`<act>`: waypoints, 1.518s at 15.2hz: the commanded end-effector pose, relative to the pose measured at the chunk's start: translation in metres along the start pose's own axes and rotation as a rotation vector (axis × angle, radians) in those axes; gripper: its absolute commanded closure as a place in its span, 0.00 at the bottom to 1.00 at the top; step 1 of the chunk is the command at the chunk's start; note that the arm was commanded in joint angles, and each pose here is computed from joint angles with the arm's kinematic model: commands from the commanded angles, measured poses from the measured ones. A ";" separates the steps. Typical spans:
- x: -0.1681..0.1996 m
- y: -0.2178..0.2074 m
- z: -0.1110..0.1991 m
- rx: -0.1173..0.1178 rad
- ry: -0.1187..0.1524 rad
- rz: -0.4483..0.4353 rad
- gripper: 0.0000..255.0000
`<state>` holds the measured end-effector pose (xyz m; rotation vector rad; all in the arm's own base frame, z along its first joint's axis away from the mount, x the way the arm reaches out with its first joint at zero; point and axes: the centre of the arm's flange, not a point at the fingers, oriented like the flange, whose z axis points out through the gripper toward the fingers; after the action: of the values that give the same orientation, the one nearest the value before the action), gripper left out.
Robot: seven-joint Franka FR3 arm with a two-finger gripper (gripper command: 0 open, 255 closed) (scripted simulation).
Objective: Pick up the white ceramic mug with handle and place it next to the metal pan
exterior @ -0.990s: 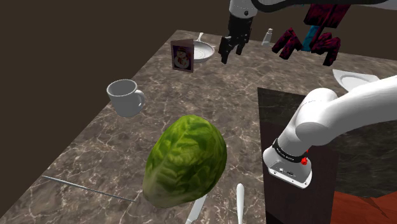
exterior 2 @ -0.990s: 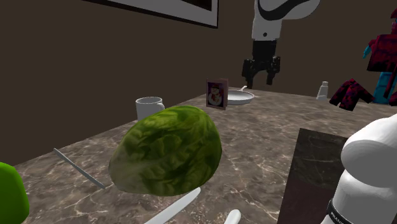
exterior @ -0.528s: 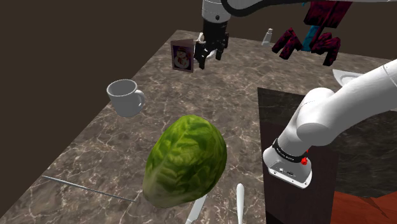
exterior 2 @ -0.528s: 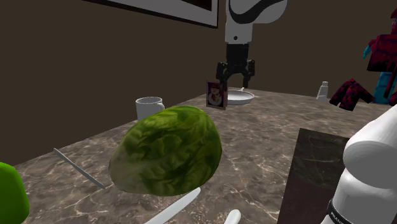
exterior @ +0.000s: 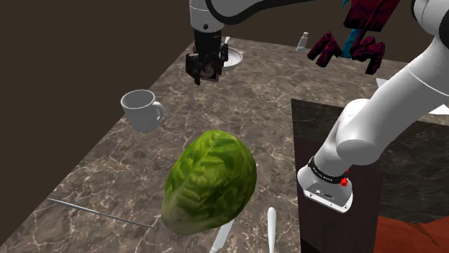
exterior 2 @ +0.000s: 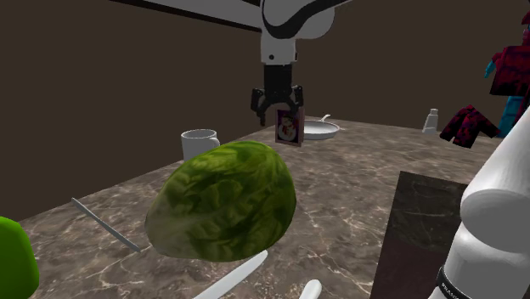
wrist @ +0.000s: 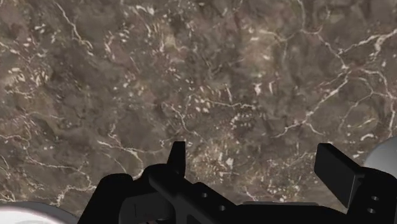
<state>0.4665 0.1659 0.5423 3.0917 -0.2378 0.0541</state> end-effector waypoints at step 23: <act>0.088 -0.167 0.057 0.036 -0.036 0.014 0.00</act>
<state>0.5801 0.3151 0.4842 3.1287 -0.2621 0.0018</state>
